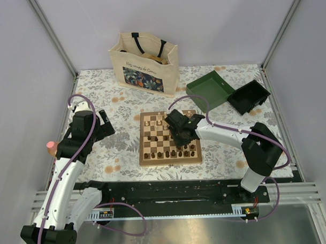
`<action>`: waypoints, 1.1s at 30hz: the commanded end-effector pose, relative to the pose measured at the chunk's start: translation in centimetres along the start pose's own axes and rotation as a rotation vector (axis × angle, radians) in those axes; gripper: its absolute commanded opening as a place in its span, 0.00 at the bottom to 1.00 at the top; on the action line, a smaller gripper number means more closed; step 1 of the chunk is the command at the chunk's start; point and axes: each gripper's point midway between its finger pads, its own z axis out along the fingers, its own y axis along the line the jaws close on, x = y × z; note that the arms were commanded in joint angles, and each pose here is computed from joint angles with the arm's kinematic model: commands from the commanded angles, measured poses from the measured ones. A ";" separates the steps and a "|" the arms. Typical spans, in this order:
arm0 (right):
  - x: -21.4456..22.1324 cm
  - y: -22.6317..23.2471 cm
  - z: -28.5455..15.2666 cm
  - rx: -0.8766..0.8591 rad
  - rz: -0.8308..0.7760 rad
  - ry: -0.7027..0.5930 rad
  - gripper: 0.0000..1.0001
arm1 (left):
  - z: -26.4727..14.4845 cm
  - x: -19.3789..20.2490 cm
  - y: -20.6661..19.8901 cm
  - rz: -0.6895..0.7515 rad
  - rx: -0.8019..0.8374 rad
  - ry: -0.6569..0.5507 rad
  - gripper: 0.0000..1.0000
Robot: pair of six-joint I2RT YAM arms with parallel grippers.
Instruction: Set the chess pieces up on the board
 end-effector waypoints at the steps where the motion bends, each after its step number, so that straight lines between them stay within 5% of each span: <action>1: -0.5 0.0 -0.4 0.008 -0.006 -0.025 0.34 | 0.1 -1.0 -0.4 -0.008 0.025 -0.042 0.99; 11: -4.7 -0.3 -2.8 0.045 -0.002 -0.171 0.46 | 0.1 -1.0 -0.4 -0.009 0.025 -0.042 0.99; 33: -9.1 -3.0 0.9 0.089 0.105 -0.199 0.42 | 0.0 -1.0 -0.4 -0.010 0.027 -0.046 0.99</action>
